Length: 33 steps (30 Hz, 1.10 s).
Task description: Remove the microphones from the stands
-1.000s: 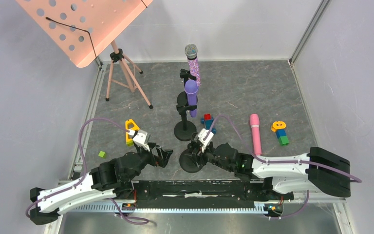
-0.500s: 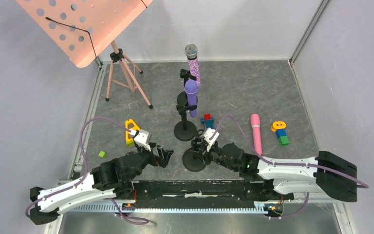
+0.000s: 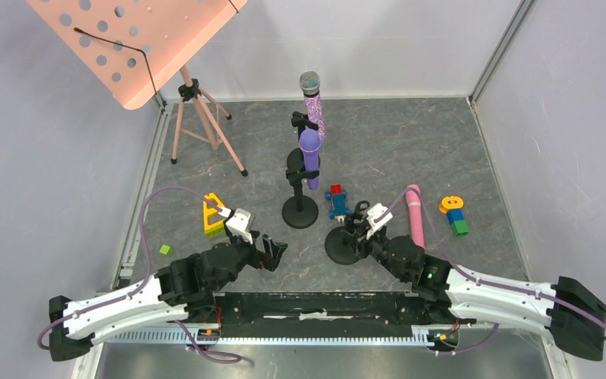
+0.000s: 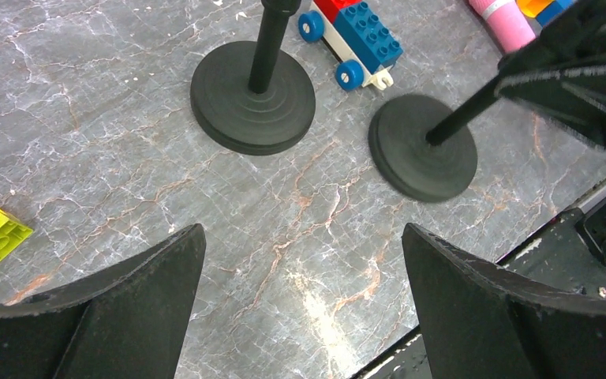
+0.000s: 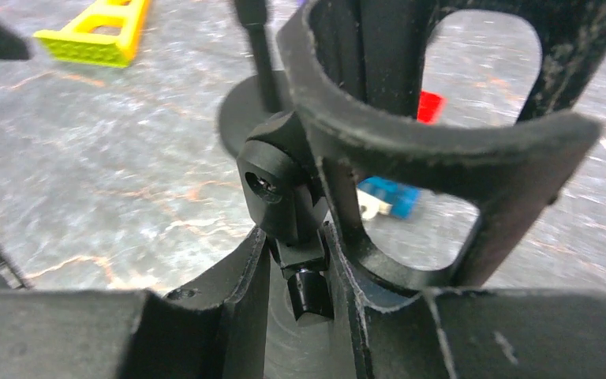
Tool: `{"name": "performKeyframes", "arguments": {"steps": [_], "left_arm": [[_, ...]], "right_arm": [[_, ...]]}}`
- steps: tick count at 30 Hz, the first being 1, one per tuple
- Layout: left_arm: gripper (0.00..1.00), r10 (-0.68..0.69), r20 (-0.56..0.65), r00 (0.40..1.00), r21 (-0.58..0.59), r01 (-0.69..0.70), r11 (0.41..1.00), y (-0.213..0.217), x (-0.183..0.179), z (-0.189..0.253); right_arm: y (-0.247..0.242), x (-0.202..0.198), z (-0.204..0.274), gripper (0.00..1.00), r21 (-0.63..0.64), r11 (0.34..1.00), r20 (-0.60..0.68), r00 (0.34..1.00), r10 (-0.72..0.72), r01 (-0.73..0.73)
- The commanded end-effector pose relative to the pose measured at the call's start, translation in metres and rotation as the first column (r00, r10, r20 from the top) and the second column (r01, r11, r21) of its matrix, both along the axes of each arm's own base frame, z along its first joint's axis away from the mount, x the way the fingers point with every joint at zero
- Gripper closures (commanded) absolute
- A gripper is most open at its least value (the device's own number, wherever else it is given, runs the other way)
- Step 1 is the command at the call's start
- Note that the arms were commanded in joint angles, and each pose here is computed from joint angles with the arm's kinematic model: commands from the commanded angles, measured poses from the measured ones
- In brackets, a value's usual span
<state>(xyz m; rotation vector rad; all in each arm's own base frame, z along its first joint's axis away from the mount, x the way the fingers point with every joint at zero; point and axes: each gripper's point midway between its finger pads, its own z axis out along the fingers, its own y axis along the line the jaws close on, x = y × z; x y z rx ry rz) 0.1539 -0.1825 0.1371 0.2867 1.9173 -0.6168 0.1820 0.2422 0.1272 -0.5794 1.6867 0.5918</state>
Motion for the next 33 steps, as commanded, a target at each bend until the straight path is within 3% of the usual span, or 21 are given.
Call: {"name": "performKeyframes", "arguments": {"steps": [1, 14, 25, 30, 33], "left_arm": [[0.0, -0.014, 0.034, 0.999, -0.019, 0.014, 1.0, -0.01, 0.004, 0.011], [0.0, -0.016, 0.032, 0.999, 0.002, 0.015, 1.0, -0.012, 0.006, 0.011], [0.0, -0.013, 0.082, 0.997, -0.009, 0.014, 1.0, -0.018, 0.013, 0.019], [0.0, -0.026, 0.094, 0.995, 0.031, 0.023, 0.999, -0.03, 0.023, 0.02], [0.0, -0.058, 0.064, 0.996, 0.049, 0.055, 0.997, -0.04, 0.034, 0.017]], "right_arm": [[-0.036, 0.032, 0.016, 0.78, 0.023, 0.981, 0.06, 0.979, -0.193, 0.192], [-0.096, 0.092, 0.032, 0.78, -0.02, 0.892, 0.136, 0.885, -0.446, 0.452], [-0.108, 0.158, 0.048, 0.76, 0.09, 0.881, 0.151, 0.868, -0.472, 0.464], [-0.103, 0.168, 0.044, 0.66, 0.09, 0.897, 0.143, 0.886, -0.441, 0.432], [-0.098, 0.163, 0.041, 0.51, 0.085, 0.914, 0.131, 0.905, -0.405, 0.397]]}}
